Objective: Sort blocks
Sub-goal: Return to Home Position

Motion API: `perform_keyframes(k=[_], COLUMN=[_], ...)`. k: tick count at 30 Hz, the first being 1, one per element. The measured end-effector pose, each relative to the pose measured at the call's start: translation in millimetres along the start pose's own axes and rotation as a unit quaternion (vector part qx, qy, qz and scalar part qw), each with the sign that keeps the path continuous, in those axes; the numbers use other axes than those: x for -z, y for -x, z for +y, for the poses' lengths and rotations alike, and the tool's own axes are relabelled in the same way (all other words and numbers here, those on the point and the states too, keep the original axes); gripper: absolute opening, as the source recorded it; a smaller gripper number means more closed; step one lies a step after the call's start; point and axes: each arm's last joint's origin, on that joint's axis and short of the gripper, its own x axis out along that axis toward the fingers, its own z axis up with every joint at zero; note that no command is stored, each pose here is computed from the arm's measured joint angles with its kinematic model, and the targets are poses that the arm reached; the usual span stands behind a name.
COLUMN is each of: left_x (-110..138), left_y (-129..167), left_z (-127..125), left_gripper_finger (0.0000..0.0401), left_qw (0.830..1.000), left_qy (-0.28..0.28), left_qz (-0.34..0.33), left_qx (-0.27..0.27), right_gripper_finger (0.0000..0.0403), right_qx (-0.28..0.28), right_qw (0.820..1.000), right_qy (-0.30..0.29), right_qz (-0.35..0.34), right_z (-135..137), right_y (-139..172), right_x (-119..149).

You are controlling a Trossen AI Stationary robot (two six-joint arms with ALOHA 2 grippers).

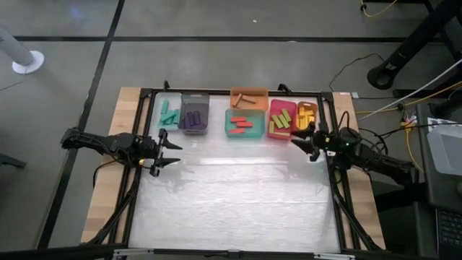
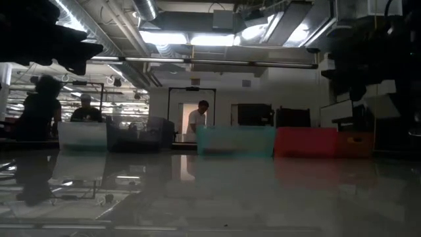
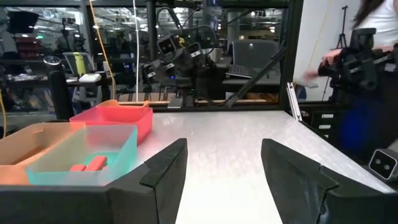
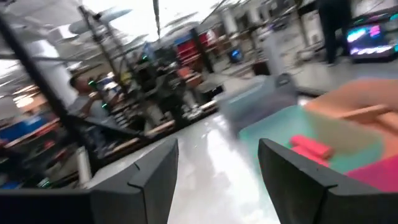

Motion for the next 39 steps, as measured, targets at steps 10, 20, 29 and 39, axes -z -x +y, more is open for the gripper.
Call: perform_keyframes(k=[10, 20, 29, 39], left_x=[0, 0, 0, 0], left_y=[0, 0, 0, 0], left_z=[0, 0, 0, 0], left_gripper_finger=[0.0193, 0.0193, 0.0193, 0.0193], left_qw=[1.000, 1.000, 1.000, 1.000], left_qy=[0.000, 0.000, 0.000, 0.000], left_qz=[0.000, 0.000, 0.000, 0.000], left_qx=[0.000, 0.000, 0.000, 0.000], right_gripper_finger=[0.0221, 0.0221, 0.0221, 0.0221], right_qx=[-0.088, -0.084, -0.084, -0.084], right_qw=[0.995, 0.995, 0.995, 0.986], right_qy=[-0.008, -0.008, -0.008, 0.138], right_qz=[0.045, 0.044, 0.044, 0.031], right_z=[17, 17, 17, 16], right_y=[-1, -1, -1, -1], right_x=[9, 9, 9, 9])
